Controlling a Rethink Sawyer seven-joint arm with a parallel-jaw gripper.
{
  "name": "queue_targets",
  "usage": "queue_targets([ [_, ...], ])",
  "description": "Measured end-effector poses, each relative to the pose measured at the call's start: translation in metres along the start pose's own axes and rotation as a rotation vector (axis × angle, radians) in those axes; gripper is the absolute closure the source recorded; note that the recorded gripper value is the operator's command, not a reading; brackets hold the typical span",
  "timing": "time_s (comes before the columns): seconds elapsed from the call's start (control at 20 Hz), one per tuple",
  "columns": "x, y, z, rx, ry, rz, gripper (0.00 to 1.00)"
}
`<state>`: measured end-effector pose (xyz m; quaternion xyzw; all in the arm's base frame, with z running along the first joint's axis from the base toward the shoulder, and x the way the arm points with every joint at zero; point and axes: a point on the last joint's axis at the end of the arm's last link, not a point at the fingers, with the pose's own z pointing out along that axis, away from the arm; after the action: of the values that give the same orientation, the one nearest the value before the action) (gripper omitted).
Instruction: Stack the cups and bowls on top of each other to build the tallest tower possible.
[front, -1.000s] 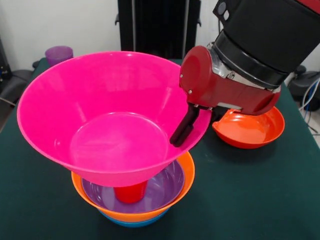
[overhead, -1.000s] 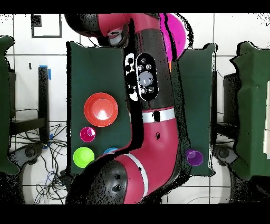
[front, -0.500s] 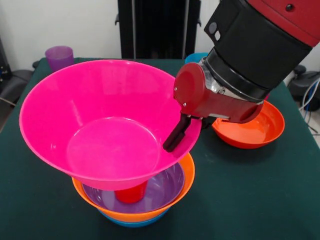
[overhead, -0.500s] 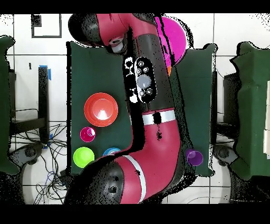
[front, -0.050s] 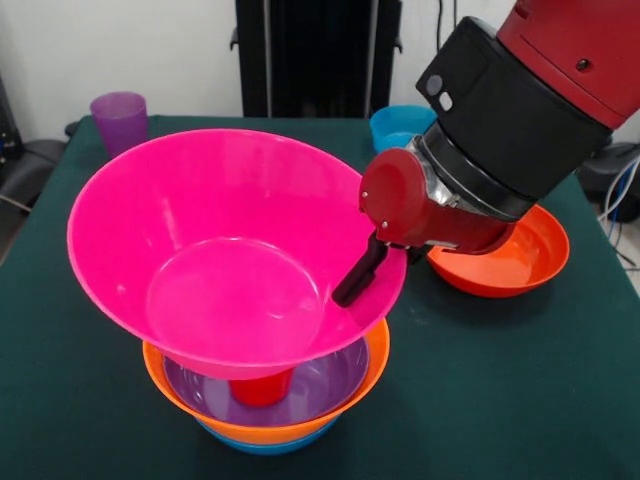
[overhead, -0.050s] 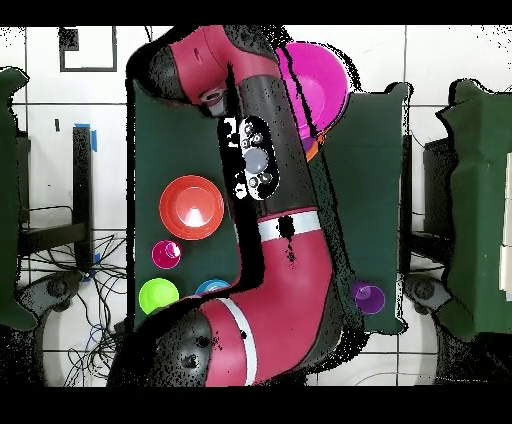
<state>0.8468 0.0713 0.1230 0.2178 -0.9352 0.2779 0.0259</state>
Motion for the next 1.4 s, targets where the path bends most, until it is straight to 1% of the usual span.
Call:
queue_targets([
  [0.15, 0.0, 0.008, -0.002, 0.01, 0.007, -0.012, 1.0],
  [0.4, 0.0, 0.017, -0.005, 0.006, 0.009, -0.022, 1.0],
  [0.45, -0.001, 0.021, -0.008, -0.002, 0.007, -0.025, 1.0],
  [0.55, -0.002, 0.023, -0.009, -0.009, 0.007, -0.025, 1.0],
  [0.6, -0.002, 0.023, -0.01, -0.02, 0.006, -0.023, 1.0],
  [0.85, -0.002, 0.024, -0.011, -0.041, -0.001, -0.016, 1.0],
  [1.05, -0.005, 0.021, -0.01, -0.058, -0.029, -0.007, 1.0],
  [1.1, -0.006, 0.018, -0.009, -0.066, -0.043, -0.001, 1.0],
  [1.25, -0.007, 0.013, -0.006, -0.082, -0.067, 0.011, 1.0],
  [1.4, -0.007, 0.003, 0.002, -0.097, -0.097, 0.029, 1.0],
])
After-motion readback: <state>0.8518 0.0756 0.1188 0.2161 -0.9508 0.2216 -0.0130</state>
